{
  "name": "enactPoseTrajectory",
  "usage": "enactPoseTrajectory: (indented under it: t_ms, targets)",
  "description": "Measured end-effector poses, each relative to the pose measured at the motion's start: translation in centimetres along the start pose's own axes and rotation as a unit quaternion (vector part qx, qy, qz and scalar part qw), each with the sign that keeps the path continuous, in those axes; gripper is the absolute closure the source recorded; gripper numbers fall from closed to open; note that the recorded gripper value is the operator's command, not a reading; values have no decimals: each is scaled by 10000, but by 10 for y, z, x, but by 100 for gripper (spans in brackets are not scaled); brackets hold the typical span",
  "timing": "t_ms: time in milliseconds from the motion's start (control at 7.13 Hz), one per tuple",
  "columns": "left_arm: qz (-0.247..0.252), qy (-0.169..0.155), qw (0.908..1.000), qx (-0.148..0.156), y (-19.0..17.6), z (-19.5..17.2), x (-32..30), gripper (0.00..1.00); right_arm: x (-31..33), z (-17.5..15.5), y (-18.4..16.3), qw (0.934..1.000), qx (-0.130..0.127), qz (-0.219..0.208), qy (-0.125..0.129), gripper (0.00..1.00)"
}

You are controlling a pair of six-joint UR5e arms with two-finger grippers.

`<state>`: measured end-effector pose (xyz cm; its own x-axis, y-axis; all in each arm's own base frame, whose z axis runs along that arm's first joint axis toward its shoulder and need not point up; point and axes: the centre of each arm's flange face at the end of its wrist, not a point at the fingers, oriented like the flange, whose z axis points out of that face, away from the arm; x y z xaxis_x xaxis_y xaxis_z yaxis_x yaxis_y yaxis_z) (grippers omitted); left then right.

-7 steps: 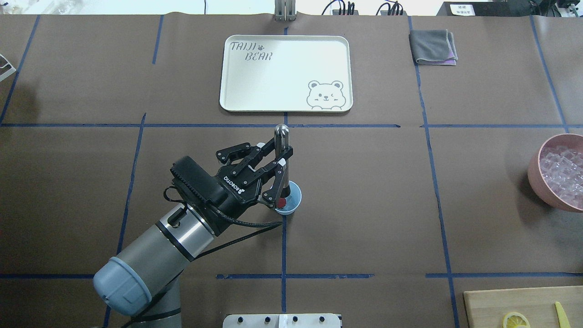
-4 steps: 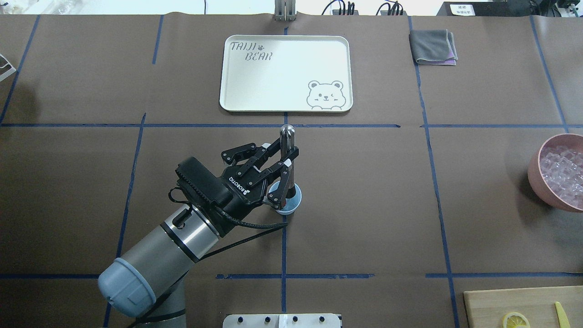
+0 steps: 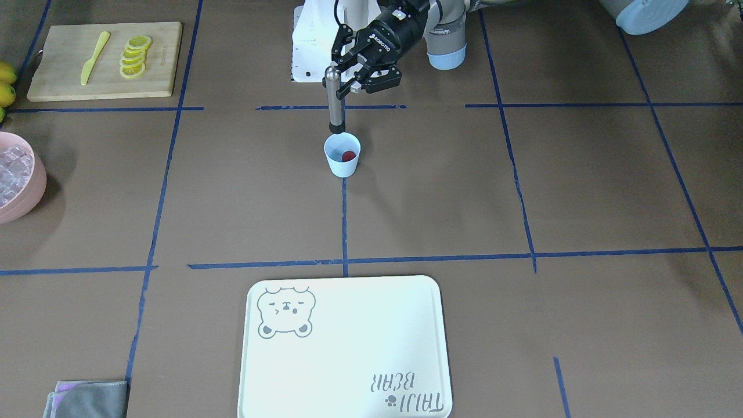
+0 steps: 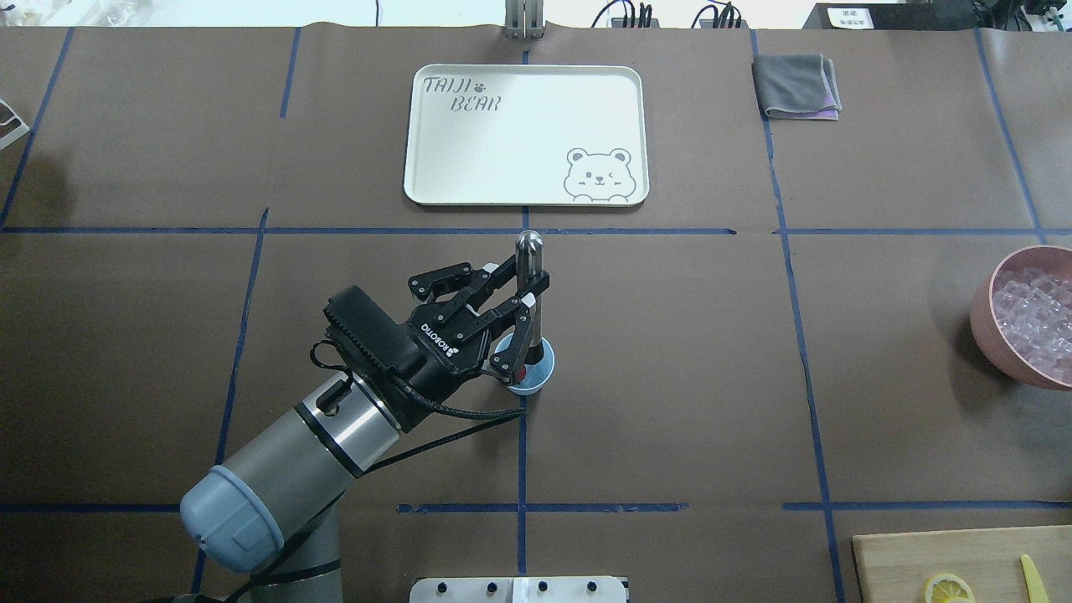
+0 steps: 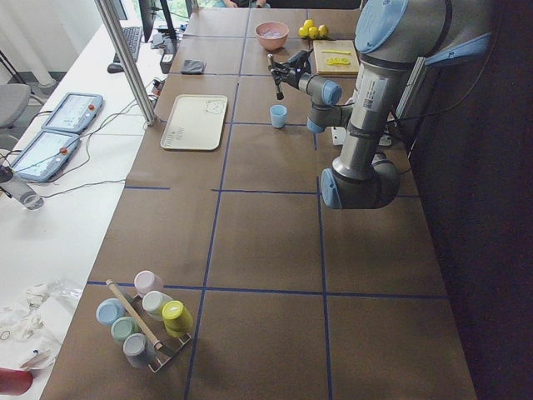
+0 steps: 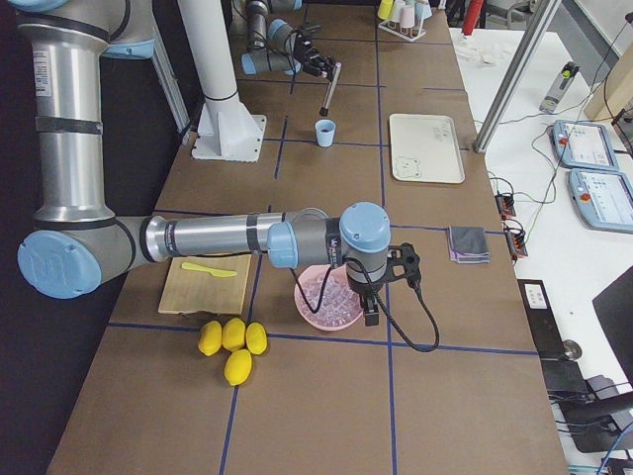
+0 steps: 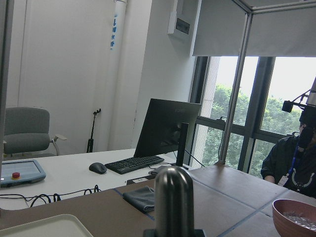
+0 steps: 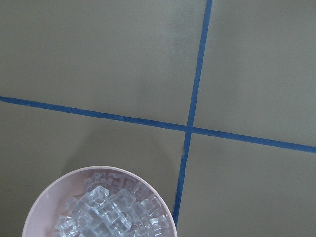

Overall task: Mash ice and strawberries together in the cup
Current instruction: 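Lower the pestle into the cup and press down on the contents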

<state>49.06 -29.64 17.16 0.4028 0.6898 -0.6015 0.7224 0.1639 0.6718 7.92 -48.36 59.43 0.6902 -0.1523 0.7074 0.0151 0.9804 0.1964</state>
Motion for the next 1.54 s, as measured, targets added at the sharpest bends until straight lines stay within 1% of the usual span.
enactPoseTrajectory:
  t_ms: [702, 1543]
  targets:
    - [140, -131, 9997, -123, 28, 8, -16, 100, 1, 1, 1, 10000, -11, 9, 2, 1]
    - [38, -183, 9995, -257, 48, 14, -17, 100, 3, 3, 2, 10000, -33, 23, 0, 1]
